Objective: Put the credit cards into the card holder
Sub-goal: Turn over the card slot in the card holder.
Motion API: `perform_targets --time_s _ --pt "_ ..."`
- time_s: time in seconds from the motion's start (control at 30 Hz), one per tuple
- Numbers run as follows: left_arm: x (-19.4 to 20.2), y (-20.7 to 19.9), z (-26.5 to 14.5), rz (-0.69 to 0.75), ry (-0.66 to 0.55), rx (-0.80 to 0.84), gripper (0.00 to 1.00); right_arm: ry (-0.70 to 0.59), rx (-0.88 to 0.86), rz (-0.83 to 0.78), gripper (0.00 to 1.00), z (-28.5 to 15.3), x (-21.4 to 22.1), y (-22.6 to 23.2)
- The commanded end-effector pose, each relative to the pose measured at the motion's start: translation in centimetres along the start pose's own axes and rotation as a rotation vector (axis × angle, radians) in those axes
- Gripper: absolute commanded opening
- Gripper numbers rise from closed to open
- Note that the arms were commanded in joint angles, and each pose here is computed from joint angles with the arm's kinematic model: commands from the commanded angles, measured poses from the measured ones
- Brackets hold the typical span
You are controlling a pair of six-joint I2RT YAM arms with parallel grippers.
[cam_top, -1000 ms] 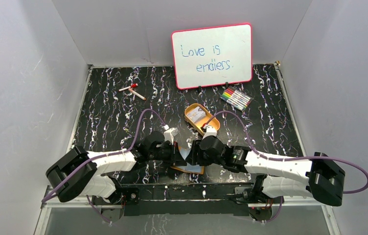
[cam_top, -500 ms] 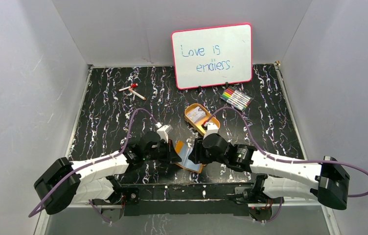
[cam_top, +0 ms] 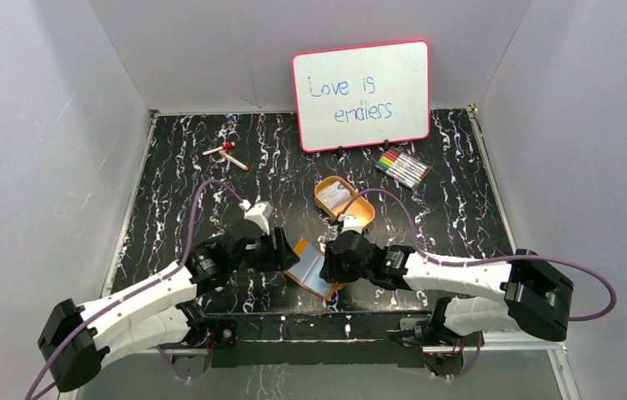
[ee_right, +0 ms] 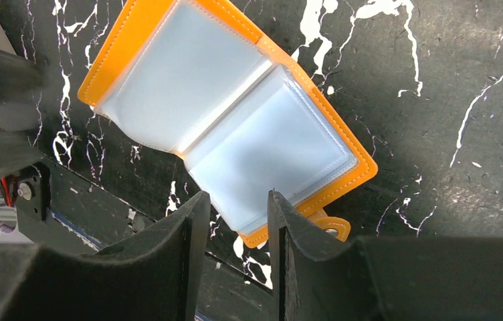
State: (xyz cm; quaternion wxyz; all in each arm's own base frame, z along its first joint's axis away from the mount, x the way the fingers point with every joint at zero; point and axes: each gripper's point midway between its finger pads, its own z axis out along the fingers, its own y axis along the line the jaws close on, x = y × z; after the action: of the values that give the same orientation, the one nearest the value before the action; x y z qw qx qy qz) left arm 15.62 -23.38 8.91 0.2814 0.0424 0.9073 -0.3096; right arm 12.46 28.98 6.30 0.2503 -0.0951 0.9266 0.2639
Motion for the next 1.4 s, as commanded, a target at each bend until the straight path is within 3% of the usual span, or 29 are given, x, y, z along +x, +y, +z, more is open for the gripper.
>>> perform_targets --time_s 0.0,0.17,0.33,0.53,0.7,1.0,1.37 --pt "-4.3 -2.5 -2.5 0.036 -0.121 0.023 0.59 -0.034 -0.004 0.019 0.46 0.1 -0.7 0.0" --pt "-4.8 -6.7 -2.0 0.065 -0.059 0.173 0.62 -0.018 0.013 0.019 0.47 0.7 -0.2 -0.7" --pt "-3.7 -9.0 1.0 0.051 0.021 0.282 0.49 -0.014 0.014 0.019 0.45 1.0 0.1 -1.0" --pt "-0.1 -4.2 5.1 0.013 0.128 0.109 0.17 -0.002 0.024 0.012 0.44 1.0 0.5 -1.4" --pt "2.6 0.5 5.9 -0.024 0.163 -0.053 0.02 0.035 0.070 0.029 0.40 1.6 1.1 -3.1" --pt "4.5 3.7 5.1 -0.104 0.149 -0.146 0.00 0.070 0.065 0.036 0.43 3.1 0.1 -3.8" --pt "2.4 3.8 3.8 -0.200 0.000 -0.142 0.00 0.080 0.056 -0.061 0.45 6.4 -4.8 -3.4"
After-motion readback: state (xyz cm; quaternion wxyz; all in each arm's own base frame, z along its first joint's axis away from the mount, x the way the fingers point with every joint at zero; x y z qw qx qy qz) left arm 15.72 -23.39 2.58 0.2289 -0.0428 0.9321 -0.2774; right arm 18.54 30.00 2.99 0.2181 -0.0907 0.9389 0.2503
